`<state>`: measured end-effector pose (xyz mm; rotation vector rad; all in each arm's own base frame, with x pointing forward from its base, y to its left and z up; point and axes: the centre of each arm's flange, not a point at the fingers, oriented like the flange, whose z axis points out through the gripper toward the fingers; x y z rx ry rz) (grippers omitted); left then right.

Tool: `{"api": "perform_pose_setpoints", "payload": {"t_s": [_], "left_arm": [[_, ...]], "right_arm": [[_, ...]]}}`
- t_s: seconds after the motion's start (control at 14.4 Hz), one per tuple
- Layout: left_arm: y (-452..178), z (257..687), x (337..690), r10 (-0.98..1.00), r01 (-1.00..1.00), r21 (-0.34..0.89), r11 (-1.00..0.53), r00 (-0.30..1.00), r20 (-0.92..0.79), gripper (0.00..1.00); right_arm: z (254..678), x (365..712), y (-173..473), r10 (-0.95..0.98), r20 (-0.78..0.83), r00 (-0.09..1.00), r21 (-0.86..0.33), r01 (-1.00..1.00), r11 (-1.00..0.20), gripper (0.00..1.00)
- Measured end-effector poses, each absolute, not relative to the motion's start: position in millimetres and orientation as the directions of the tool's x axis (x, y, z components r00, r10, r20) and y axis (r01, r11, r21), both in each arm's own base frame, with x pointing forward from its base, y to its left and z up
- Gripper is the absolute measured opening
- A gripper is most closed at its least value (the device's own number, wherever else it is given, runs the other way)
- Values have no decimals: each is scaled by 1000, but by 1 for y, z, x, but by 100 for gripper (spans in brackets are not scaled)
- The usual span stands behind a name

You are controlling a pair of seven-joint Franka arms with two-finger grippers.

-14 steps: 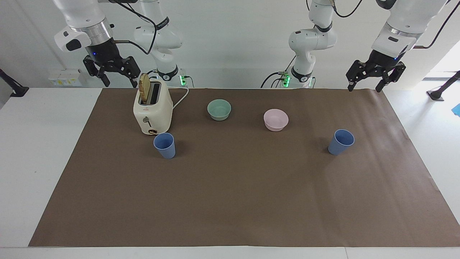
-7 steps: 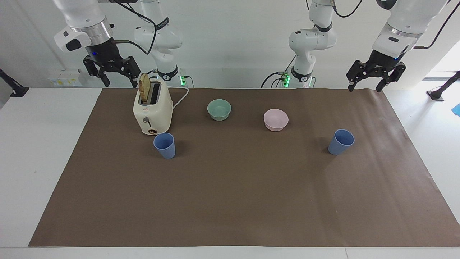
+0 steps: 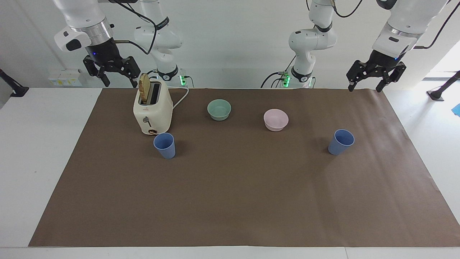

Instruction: Stack blue cups with both arms

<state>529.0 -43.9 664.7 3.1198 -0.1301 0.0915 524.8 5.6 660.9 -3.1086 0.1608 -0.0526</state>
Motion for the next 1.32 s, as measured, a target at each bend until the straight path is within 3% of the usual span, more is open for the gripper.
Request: {"api": "perform_pose_setpoints", "payload": {"t_s": [0.56,0.9,1.32], "left_arm": [[11,633,547,20,19,17,-1000,994,104,100],[48,556,564,86,84,22,-996,992,92,100],[54,459,552,102,101,22,-995,994,48,100]], "right_arm": [[661,525,6,-104,32,994,-30,-103,-994,100],[661,525,6,-104,32,994,-30,-103,-994,100],[661,525,6,-104,32,994,-30,-103,-994,100]]}}
